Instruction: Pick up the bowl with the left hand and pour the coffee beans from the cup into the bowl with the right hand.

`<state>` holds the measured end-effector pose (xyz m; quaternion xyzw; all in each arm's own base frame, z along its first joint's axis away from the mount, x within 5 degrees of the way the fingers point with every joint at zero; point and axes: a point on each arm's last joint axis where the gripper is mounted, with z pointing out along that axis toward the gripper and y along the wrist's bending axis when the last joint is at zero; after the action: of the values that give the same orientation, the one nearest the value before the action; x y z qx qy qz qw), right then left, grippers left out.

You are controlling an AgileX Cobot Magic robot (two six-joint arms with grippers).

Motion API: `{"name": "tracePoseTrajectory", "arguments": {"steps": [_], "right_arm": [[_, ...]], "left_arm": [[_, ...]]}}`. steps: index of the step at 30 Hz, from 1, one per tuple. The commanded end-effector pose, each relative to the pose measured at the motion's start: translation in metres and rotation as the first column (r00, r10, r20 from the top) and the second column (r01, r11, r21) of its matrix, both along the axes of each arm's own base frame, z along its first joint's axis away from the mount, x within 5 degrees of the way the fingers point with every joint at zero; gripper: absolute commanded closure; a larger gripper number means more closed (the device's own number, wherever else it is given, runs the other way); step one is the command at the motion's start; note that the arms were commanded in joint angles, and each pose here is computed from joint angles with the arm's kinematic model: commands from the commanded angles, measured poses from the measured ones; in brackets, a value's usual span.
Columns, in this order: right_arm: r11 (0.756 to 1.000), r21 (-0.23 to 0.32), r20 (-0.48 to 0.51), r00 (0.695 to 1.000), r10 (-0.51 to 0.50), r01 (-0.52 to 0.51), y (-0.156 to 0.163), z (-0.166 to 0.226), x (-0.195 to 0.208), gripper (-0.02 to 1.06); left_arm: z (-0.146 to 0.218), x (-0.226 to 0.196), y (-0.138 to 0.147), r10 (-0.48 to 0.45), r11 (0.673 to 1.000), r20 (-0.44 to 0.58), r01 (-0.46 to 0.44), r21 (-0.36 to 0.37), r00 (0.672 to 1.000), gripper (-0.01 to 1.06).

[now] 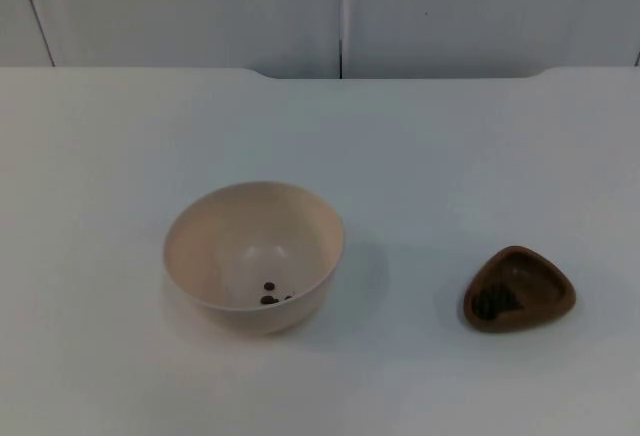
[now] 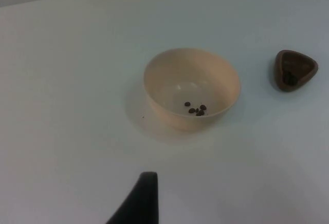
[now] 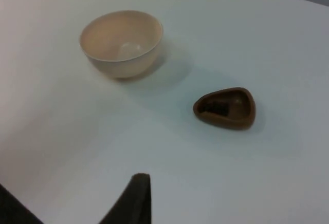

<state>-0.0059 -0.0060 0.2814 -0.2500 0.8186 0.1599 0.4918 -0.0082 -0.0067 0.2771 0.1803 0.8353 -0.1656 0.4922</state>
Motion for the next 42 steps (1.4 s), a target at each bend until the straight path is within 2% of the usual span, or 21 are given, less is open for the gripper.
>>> {"name": "tracePoseTrajectory", "arguments": {"steps": [1, 5, 9, 10, 16, 17, 22, 26, 42], "right_arm": [[0.999, 0.003, 0.008, 0.999, -0.032, 0.032, 0.0008, -0.0013, 0.0005, -0.01], [0.994, 0.005, 0.007, 0.994, -0.113, 0.113, 0.0012, -0.0013, 0.0001, -0.01], [0.971, 0.005, 0.007, 0.971, -0.240, 0.240, 0.0020, -0.0013, -0.0005, -0.01], [0.971, 0.005, 0.007, 0.971, -0.240, 0.240, 0.0020, -0.0013, -0.0005, -0.01], [0.916, 0.005, 0.007, 0.916, -0.401, 0.401, 0.0032, -0.0013, -0.0011, -0.01], [0.916, 0.005, 0.007, 0.916, -0.401, 0.401, 0.0032, -0.0013, -0.0011, -0.01], [0.874, 0.005, 0.007, 0.874, -0.486, 0.486, 0.0038, -0.0013, -0.0013, -0.01], [0.859, 0.005, 0.007, 0.859, -0.512, 0.512, 0.0040, -0.0013, -0.0014, -0.01], [0.860, 0.007, 0.005, 0.860, -0.511, 0.510, 0.0043, -0.0013, -0.0014, -0.01]], "left_arm": [[-0.0012, -0.0002, -0.0008, -0.003, 1.000, -0.001, 0.003, -0.009, 1.000, 0.00], [-0.0012, -0.0002, -0.0008, -0.003, 1.000, -0.001, 0.003, -0.009, 1.000, 0.00], [-0.0012, -0.0002, -0.0008, -0.003, 1.000, -0.001, 0.003, -0.009, 1.000, 0.00], [-0.0012, -0.0002, -0.0008, -0.003, 1.000, -0.001, 0.003, -0.009, 1.000, 0.00], [-0.0012, -0.0002, -0.0008, -0.003, 1.000, -0.001, 0.003, -0.009, 1.000, 0.00], [-0.0012, -0.0002, -0.0008, -0.003, 1.000, -0.001, 0.003, -0.009, 1.000, 0.00], [-0.0012, -0.0002, -0.0008, -0.003, 1.000, -0.001, 0.003, -0.009, 1.000, 0.00], [-0.0012, -0.0002, -0.0008, -0.003, 1.000, -0.001, 0.003, -0.009, 1.000, 0.00], [-0.0012, -0.0001, -0.0007, -0.002, 1.000, -0.001, 0.002, -0.008, 1.000, 0.00]]}}
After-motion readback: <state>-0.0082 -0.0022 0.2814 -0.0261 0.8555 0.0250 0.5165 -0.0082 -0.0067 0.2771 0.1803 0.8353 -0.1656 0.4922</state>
